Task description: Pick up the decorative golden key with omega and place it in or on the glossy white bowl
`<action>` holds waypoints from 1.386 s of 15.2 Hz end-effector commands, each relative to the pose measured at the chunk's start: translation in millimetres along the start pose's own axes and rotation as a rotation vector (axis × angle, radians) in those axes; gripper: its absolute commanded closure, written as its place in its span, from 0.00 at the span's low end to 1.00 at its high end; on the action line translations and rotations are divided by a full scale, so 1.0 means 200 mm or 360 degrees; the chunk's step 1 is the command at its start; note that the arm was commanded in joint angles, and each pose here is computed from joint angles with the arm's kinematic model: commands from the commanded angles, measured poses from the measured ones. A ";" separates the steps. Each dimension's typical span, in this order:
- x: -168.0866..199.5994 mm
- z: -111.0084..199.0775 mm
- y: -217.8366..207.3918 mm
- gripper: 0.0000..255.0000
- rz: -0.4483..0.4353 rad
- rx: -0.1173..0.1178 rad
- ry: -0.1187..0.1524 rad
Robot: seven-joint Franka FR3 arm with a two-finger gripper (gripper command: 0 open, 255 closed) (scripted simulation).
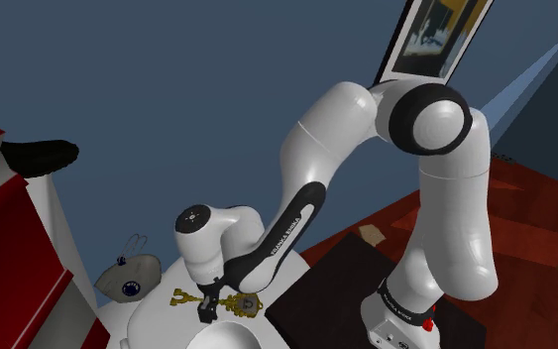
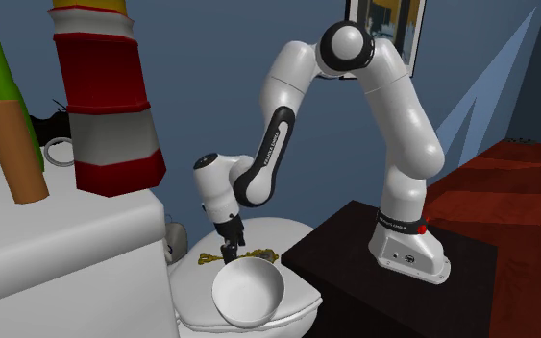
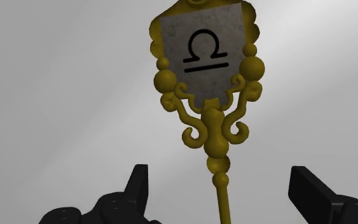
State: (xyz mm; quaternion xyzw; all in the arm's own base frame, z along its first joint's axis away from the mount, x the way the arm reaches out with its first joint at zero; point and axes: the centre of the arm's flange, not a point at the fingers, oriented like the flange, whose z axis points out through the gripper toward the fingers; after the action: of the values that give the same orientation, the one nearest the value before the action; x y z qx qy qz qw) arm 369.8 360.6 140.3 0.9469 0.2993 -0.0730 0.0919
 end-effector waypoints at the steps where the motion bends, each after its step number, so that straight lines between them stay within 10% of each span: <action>1: 0.00 0.01 0.00 0.00 0.0000 0.0000 0.0001; 6: 0.00 0.01 0.00 0.00 0.0000 0.0000 0.0001; 7: 0.00 0.01 0.00 1.00 0.0000 0.0000 0.0001; 21: -0.02 -0.12 0.02 1.00 0.0000 0.0000 0.0001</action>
State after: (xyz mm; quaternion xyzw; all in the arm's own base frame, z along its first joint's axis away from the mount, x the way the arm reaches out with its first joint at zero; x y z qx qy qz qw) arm 370.1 361.6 159.3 0.9469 0.2994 -0.0725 0.0916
